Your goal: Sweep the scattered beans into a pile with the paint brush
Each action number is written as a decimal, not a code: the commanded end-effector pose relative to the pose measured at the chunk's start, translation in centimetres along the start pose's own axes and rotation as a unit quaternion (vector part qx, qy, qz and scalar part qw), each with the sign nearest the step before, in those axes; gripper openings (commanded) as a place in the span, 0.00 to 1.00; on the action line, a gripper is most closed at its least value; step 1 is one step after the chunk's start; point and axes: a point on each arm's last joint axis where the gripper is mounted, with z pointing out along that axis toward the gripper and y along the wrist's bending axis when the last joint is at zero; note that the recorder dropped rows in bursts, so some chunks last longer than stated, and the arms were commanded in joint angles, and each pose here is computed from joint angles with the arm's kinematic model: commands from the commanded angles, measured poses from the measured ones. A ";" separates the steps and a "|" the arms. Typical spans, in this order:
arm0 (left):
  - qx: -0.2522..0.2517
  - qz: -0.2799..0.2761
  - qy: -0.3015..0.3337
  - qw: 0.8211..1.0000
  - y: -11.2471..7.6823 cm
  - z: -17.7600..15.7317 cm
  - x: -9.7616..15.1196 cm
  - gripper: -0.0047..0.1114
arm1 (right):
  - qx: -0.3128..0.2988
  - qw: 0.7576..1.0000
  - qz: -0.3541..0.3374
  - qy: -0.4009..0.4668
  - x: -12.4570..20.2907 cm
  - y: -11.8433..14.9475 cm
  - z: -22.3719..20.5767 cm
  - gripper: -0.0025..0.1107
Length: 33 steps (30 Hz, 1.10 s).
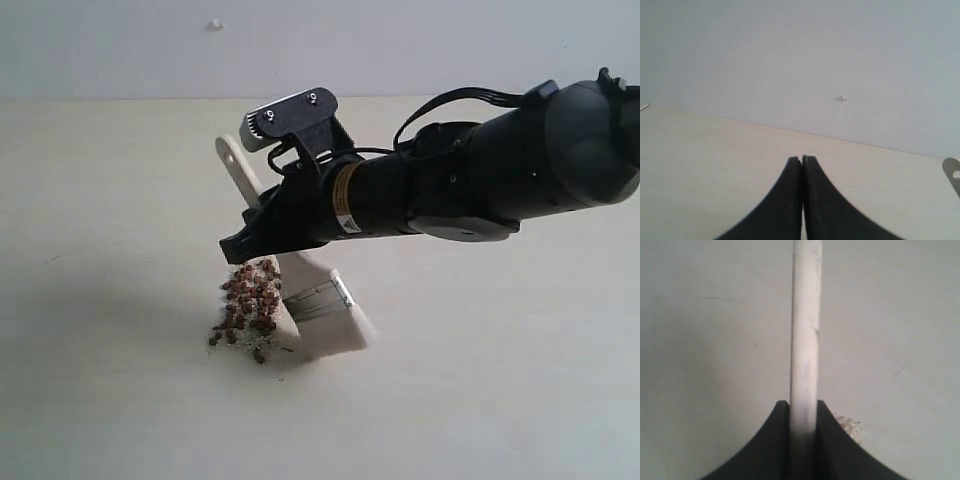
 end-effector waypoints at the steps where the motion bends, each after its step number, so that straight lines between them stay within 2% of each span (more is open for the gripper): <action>1: 0.003 -0.003 -0.002 1.000 0.0 -0.1 0.0 0.04 | -0.001 1.000 -0.002 -0.009 -0.5 0.0 -0.4 0.02; 13: 0.003 -0.003 -0.002 1.000 0.0 -0.1 0.0 0.04 | -0.048 0.999 0.000 -0.024 0.4 0.5 1.1 0.02; 18: 0.003 -0.003 -0.002 1.000 0.0 -0.1 0.0 0.04 | -0.072 0.996 -0.002 -0.055 0.0 0.8 1.3 0.02; 27: 0.003 -0.003 -0.002 1.000 0.0 -0.1 0.0 0.04 | -0.070 0.995 -0.018 -0.073 -0.4 0.8 1.1 0.02; 33: 0.003 -0.003 -0.002 1.000 0.0 -0.1 0.0 0.04 | -0.066 0.993 -0.027 -0.095 -1.9 1.1 -0.4 0.02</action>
